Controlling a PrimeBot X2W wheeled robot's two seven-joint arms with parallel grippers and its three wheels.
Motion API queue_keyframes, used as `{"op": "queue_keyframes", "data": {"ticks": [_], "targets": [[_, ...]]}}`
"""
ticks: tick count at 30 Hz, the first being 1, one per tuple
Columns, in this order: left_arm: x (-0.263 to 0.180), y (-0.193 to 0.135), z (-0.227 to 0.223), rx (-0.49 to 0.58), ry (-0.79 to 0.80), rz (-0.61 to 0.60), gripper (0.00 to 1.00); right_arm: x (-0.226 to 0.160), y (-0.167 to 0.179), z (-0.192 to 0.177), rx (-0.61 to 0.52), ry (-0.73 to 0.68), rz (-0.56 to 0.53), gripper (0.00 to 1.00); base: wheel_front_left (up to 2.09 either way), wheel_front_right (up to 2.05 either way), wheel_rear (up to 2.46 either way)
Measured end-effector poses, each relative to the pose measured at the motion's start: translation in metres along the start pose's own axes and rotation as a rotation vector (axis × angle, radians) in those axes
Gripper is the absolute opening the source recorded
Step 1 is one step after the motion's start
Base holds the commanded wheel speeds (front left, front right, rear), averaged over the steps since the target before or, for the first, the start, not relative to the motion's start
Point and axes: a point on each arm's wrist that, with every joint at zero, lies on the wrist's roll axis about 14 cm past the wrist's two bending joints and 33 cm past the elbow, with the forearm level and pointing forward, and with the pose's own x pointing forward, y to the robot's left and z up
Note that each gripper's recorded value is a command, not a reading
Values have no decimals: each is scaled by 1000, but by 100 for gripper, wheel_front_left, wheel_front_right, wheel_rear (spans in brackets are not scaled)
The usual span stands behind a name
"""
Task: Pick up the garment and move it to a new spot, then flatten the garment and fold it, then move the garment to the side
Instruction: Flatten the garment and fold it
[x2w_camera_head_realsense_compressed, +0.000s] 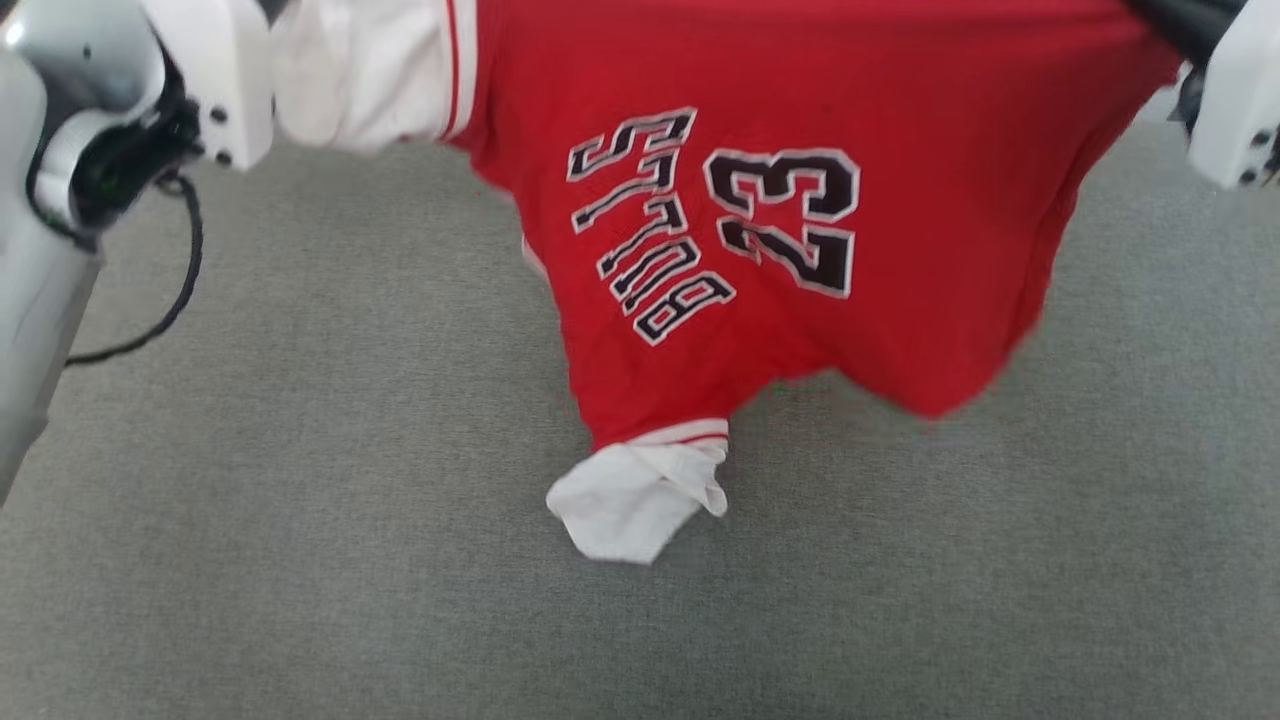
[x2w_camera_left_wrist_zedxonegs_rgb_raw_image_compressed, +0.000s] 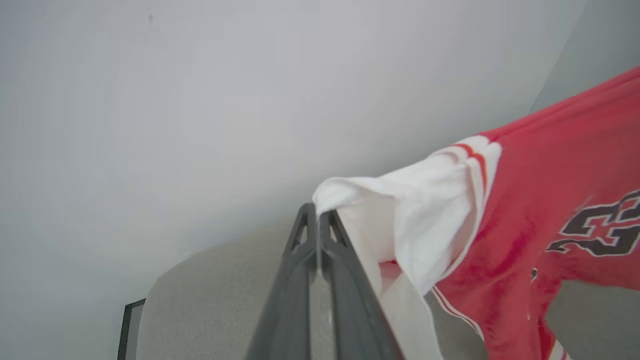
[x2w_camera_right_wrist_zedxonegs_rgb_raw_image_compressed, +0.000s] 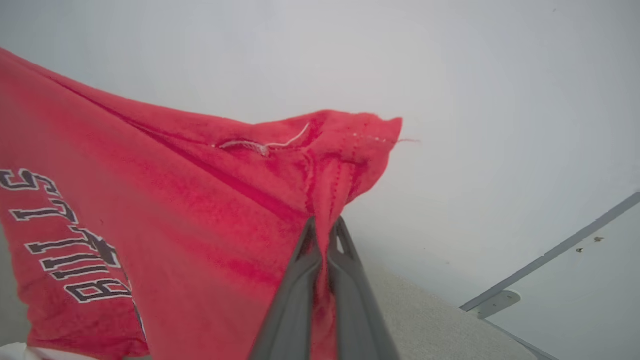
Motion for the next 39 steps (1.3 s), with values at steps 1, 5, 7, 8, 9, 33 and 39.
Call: {"op": "queue_keyframes", "data": {"ticks": [1,5,7,8,9,33,39], "targets": [[3,-2,5,5,-16,-2,0,0,-5,3,6,-14,-16,0,0,0,0],[18,-1,28,32,-105,16,0,12,-21,8,15,-54,-87,0,0,0,0],[27,1,43,40,-163,35,0,20,-31,11,19,-87,-126,0,0,0,0],[31,3,53,47,-202,50,0,24,-36,15,17,-113,-148,0,0,0,0],[34,6,63,49,-236,69,0,28,-41,21,5,-139,-171,0,0,0,0],[44,-11,-64,122,-113,-20,0,67,22,-120,37,-25,-108,0,0,0,0],[17,-33,-149,-27,123,-103,0,42,53,-176,132,134,-8,0,0,0,0]]}}
